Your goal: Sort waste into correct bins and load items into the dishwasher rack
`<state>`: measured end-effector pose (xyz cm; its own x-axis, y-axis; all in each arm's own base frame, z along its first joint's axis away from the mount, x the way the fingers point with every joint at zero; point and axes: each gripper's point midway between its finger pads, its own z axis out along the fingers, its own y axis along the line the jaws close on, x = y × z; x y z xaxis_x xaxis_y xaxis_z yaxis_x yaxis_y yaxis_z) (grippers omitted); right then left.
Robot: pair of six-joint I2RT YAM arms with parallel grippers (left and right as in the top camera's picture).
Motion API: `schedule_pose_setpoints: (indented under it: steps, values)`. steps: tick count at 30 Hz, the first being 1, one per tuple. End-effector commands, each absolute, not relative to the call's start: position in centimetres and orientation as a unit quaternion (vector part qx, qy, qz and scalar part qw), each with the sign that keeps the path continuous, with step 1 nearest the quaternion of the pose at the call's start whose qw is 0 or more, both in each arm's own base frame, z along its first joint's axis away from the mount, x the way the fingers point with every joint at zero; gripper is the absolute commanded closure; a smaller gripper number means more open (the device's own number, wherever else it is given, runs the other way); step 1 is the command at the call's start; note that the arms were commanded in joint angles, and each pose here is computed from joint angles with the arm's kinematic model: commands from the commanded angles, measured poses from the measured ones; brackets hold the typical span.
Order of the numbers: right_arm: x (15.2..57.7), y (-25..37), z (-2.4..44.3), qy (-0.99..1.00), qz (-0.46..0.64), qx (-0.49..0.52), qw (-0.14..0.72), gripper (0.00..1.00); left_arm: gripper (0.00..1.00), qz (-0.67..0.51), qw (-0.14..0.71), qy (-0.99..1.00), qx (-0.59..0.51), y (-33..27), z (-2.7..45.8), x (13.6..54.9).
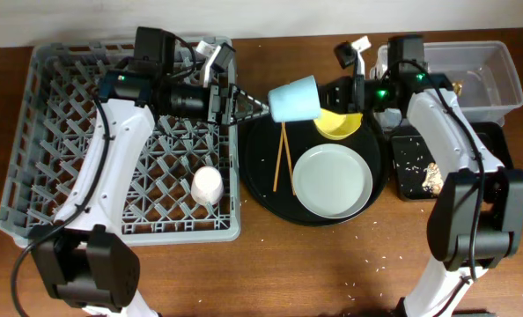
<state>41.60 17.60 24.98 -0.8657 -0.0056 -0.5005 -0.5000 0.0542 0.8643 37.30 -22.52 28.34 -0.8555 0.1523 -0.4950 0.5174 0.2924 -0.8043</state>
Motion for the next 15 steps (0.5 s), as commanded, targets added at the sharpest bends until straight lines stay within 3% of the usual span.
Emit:
schedule_pose_setpoints:
  steps: [1,9,15]
  values:
    - [42.2,19.3,26.1,0.714,0.653,-0.177,0.178,0.96,0.01,-0.58,0.143,0.777,0.199,-22.8,28.0,37.4]
    - [43.1,27.9,27.0,0.736,0.62,-0.187,0.197,0.96,0.02,-0.66,0.106,0.716,0.202,-23.5,29.2,36.7]
    - [44.1,23.2,28.6,0.714,0.645,-0.183,0.202,0.96,0.02,-0.654,0.136,0.725,0.169,-20.0,29.2,38.7]
